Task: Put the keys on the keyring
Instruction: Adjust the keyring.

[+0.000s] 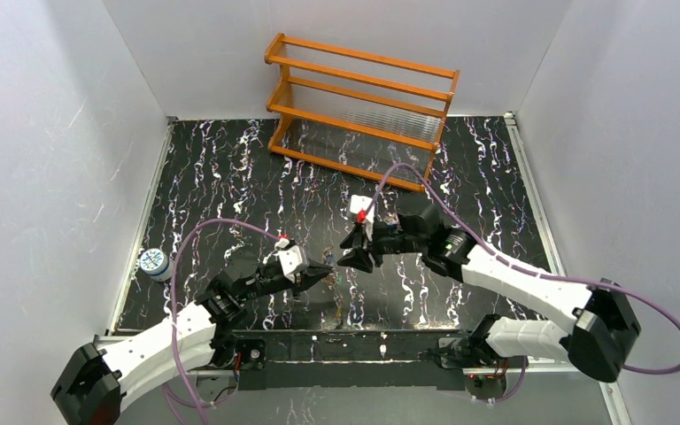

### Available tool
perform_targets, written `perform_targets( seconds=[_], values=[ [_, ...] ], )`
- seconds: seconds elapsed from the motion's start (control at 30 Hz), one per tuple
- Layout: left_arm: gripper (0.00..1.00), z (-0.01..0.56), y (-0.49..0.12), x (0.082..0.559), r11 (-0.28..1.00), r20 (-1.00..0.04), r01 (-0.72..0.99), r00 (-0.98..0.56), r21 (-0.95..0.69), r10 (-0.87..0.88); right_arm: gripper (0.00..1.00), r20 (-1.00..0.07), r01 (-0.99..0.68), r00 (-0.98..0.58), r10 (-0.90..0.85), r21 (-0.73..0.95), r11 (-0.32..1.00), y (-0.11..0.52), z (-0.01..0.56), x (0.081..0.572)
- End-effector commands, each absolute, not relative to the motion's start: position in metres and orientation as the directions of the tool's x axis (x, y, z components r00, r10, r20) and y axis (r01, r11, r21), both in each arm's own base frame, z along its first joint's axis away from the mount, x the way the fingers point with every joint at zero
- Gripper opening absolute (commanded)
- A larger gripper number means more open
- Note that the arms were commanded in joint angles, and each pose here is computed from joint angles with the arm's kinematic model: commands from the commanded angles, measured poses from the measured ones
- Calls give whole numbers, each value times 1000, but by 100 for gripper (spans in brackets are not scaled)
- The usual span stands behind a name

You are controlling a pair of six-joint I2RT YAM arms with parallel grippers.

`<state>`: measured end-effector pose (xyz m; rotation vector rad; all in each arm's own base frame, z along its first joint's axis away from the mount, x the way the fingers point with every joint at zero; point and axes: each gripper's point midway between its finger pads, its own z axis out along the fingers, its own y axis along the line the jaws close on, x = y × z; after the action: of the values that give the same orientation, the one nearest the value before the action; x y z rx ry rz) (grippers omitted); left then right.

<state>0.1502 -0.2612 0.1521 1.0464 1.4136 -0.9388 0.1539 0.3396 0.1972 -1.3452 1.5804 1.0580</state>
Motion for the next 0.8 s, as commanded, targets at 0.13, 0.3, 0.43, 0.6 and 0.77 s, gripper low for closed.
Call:
perform_targets(
  seconds=[0.13, 0.3, 0.43, 0.6, 0.77],
  values=[
    [0, 193, -260, 143, 259, -968, 933, 250, 249, 26, 53, -981, -991, 130, -144, -125, -47, 331, 218, 131],
    [0, 203, -257, 139, 252, -932, 900, 363, 355, 15, 53, -976, -974, 217, -37, -214, -71, 326, 230, 120],
    [0, 209, -257, 139, 255, -919, 888, 393, 382, 9, 40, -973, -972, 231, 17, -232, -39, 326, 239, 122],
    [0, 212, -260, 138, 244, -926, 898, 376, 365, 2, 29, -980, -979, 199, 26, -200, -40, 333, 239, 125],
    [0, 214, -262, 138, 246, -931, 904, 366, 351, -16, 30, -981, -980, 191, 25, -192, -54, 338, 235, 125]
  ],
)
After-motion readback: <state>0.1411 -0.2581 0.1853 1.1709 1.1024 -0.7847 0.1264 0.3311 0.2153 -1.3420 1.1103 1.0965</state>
